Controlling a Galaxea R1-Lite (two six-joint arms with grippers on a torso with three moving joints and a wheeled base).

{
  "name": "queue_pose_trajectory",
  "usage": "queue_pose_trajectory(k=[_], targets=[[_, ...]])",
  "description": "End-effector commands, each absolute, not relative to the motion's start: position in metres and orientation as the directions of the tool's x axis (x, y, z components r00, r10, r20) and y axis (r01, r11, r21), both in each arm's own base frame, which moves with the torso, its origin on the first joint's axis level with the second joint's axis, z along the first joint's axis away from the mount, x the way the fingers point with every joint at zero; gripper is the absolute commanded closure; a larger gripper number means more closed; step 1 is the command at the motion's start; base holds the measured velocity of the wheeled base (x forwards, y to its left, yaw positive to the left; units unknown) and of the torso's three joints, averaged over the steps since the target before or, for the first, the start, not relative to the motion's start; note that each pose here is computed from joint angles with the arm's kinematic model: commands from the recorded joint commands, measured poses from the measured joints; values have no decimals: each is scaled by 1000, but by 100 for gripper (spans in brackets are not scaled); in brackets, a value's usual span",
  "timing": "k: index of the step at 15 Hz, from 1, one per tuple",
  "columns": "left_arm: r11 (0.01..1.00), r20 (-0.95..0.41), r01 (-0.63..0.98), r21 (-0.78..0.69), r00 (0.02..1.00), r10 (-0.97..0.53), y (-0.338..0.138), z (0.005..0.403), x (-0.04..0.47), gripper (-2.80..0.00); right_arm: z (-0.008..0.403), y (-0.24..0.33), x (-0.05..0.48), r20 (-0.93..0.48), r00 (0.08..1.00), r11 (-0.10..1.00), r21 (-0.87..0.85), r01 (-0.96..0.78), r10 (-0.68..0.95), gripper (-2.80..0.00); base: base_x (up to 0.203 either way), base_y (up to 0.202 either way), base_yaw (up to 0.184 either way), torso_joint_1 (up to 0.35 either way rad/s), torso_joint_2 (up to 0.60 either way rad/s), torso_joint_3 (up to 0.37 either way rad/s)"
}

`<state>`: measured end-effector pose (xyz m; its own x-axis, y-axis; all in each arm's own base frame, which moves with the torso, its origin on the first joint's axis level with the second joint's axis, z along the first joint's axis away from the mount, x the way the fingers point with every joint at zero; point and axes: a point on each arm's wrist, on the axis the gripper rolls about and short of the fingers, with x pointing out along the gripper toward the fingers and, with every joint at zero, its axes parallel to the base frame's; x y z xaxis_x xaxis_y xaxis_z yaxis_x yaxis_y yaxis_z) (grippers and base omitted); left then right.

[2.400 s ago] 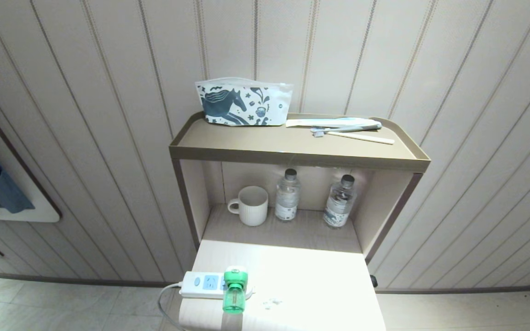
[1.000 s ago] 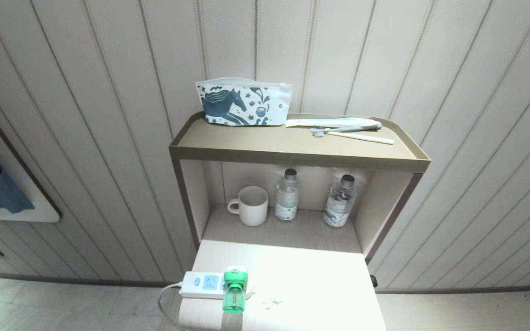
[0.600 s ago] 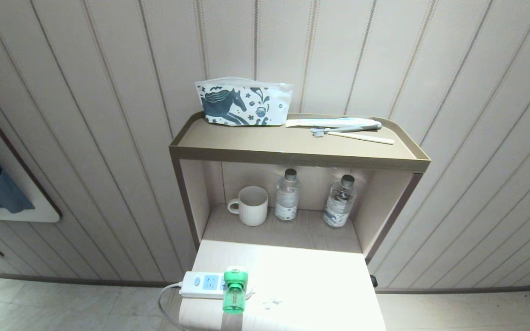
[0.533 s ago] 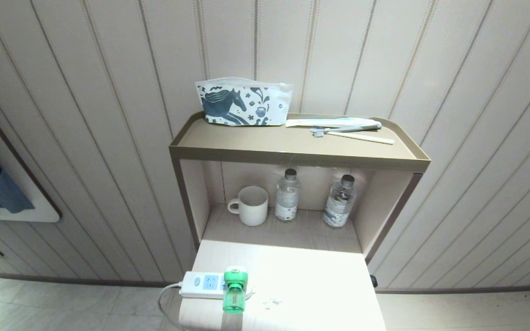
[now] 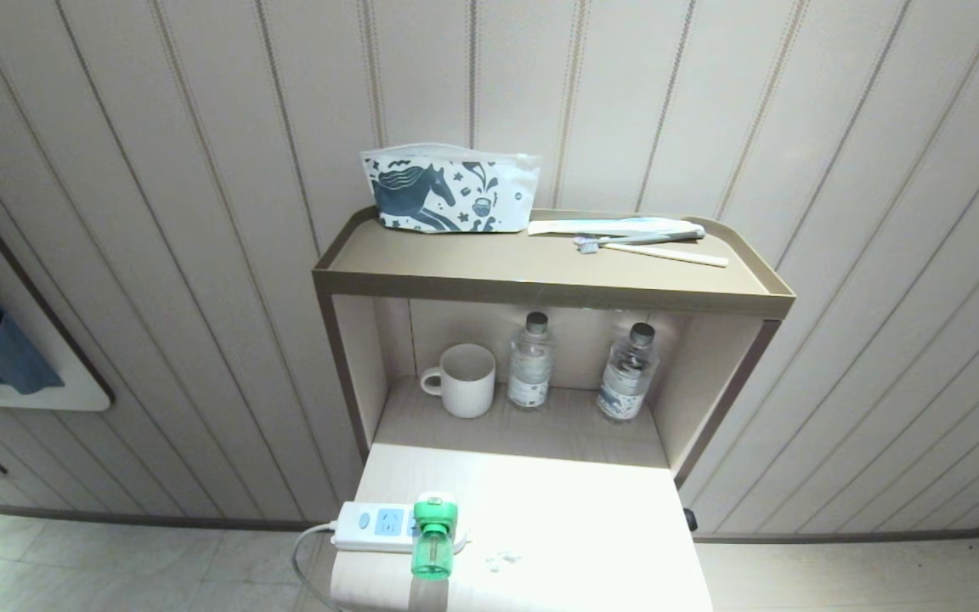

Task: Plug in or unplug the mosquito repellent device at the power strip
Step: Hold the socket with your right hand and unplug it with your left hand

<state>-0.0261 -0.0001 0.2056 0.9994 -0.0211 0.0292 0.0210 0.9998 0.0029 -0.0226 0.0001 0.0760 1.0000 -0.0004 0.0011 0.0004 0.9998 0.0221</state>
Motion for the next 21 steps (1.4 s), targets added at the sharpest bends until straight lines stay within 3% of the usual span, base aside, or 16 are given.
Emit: queue_pose_trajectory(k=[1,4,6,11,14,21], targets=[[1000,-127,26,-6,992,-27,-1,232,14,0,76,0,-22,0,1000,1000,21,0,0,0,0,0,0,0,0,0],[993,-344,74,-97,933,-103,-3,266,52,0,76,0,-22,0,1000,1000,21,0,0,0,0,0,0,0,0,0],[971,-547,127,-204,808,-221,-7,270,63,0,76,0,-22,0,1000,1000,21,0,0,0,0,0,0,0,0,0],[907,-775,275,-319,475,-417,-42,251,93,0,76,0,-22,0,1000,1000,21,0,0,0,0,0,0,0,0,0],[925,-904,273,-265,264,-336,-103,224,119,0,76,0,-22,0,1000,1000,21,0,0,0,0,0,0,0,0,0],[970,-982,212,-117,121,-145,-207,165,175,0,76,0,-22,0,1000,1000,21,0,0,0,0,0,0,0,0,0]])
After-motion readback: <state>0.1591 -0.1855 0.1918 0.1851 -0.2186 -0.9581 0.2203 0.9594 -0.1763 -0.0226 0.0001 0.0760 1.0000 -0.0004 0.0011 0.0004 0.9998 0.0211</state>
